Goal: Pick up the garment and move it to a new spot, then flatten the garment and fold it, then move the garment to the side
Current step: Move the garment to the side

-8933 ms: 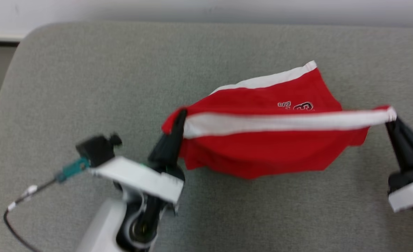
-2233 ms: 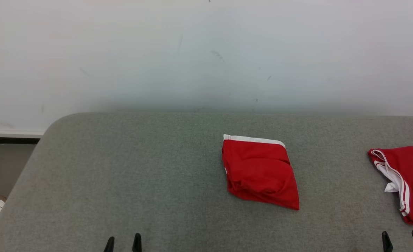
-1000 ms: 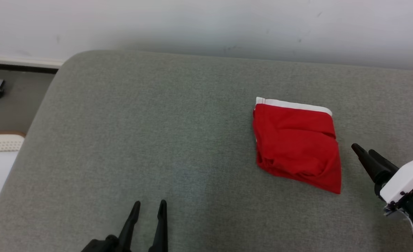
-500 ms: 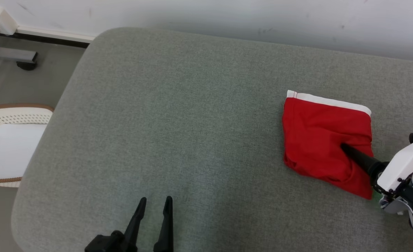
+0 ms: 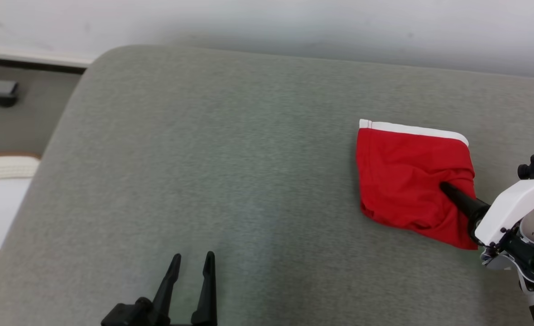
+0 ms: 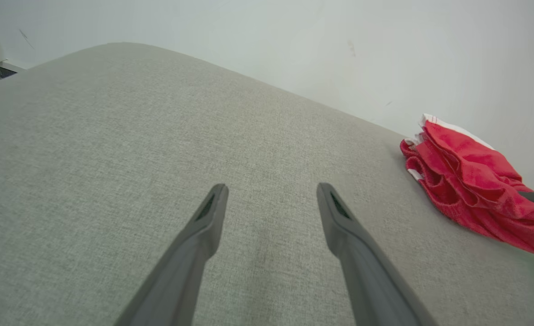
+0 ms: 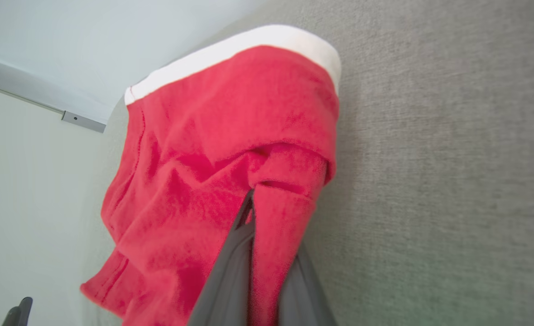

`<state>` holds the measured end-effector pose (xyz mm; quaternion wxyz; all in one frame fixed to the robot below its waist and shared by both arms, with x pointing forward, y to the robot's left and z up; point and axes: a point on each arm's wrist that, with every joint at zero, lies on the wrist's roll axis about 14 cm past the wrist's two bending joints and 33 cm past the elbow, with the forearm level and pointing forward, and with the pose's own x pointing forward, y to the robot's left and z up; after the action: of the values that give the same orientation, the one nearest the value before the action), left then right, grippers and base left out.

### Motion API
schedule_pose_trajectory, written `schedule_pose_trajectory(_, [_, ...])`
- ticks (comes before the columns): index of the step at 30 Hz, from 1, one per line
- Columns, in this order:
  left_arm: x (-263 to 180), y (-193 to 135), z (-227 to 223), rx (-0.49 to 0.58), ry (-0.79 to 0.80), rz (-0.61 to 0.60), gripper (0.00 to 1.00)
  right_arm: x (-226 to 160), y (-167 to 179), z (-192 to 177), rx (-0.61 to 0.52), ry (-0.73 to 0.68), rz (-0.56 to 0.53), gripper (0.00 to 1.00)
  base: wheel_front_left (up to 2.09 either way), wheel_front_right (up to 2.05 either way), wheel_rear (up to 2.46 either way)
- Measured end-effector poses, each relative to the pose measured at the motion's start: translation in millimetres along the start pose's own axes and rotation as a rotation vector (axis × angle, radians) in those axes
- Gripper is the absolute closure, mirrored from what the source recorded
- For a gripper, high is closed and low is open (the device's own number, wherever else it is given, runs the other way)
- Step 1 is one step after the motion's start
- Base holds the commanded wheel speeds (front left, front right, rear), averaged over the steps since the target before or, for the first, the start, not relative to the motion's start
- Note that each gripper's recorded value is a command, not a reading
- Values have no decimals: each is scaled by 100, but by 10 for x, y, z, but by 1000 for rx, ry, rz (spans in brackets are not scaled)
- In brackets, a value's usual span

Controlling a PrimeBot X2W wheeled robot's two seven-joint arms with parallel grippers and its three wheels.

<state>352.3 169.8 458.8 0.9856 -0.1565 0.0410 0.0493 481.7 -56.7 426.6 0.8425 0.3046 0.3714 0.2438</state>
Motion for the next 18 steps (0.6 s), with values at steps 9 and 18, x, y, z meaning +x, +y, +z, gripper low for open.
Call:
schedule_pose_trajectory(9, [224,-452,-133,-3,29,-163,0,-619,-403,239,-21,-111,-127,100,0,0,0])
schedule_pose_trajectory(18, [437,-875,-356,-11,80,-302,0,-1314,-1036,391,-43,-180,-340,100,0,0,0])
